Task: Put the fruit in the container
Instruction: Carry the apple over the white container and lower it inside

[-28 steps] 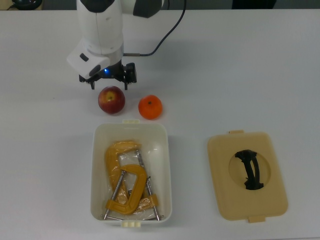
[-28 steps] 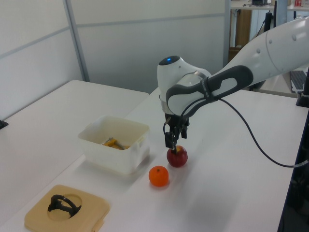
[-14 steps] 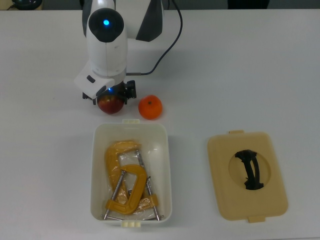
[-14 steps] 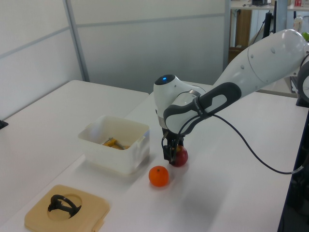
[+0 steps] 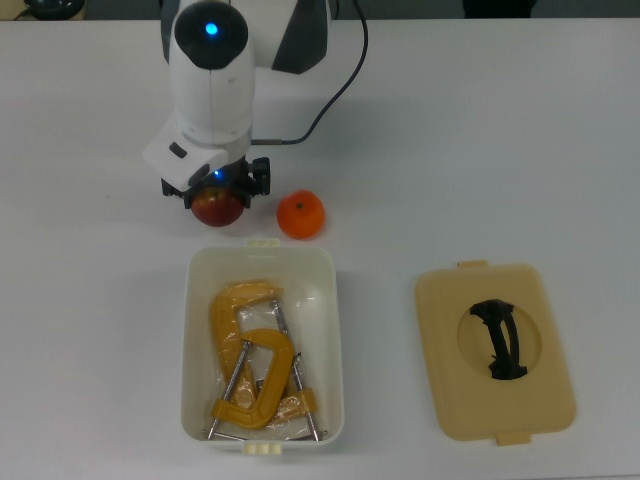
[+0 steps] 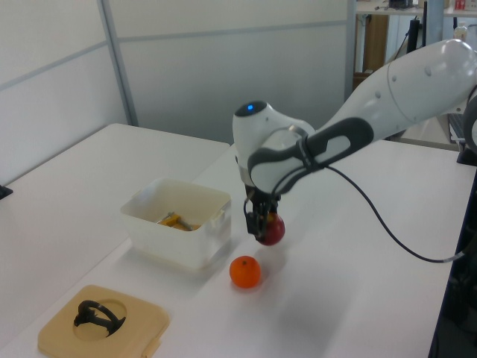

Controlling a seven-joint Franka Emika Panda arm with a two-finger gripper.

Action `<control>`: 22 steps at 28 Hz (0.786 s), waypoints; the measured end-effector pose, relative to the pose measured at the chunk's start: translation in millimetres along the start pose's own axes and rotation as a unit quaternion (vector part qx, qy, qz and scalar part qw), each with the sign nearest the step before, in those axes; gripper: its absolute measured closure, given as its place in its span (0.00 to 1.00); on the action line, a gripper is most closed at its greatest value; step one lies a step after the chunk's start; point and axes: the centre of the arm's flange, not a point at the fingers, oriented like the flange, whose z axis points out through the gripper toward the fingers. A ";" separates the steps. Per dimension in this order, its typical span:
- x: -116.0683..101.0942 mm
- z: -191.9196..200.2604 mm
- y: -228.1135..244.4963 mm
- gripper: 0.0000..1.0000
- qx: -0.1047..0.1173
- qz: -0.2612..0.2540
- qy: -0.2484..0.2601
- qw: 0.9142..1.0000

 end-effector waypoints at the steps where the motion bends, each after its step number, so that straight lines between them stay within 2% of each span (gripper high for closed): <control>1: 2.0 -8.2 0.9 0.11 0.004 0.004 0.004 1.000; 8: 24.5 -79.9 8.0 0.11 0.047 0.040 0.071 0.996; 13: 38.0 -113.2 13.3 0.11 0.071 0.062 0.124 0.988; 17: 50.1 -116.1 15.0 0.11 0.075 0.088 0.174 0.978; 22: 70.3 -89.1 2.3 0.11 0.077 0.121 0.207 0.968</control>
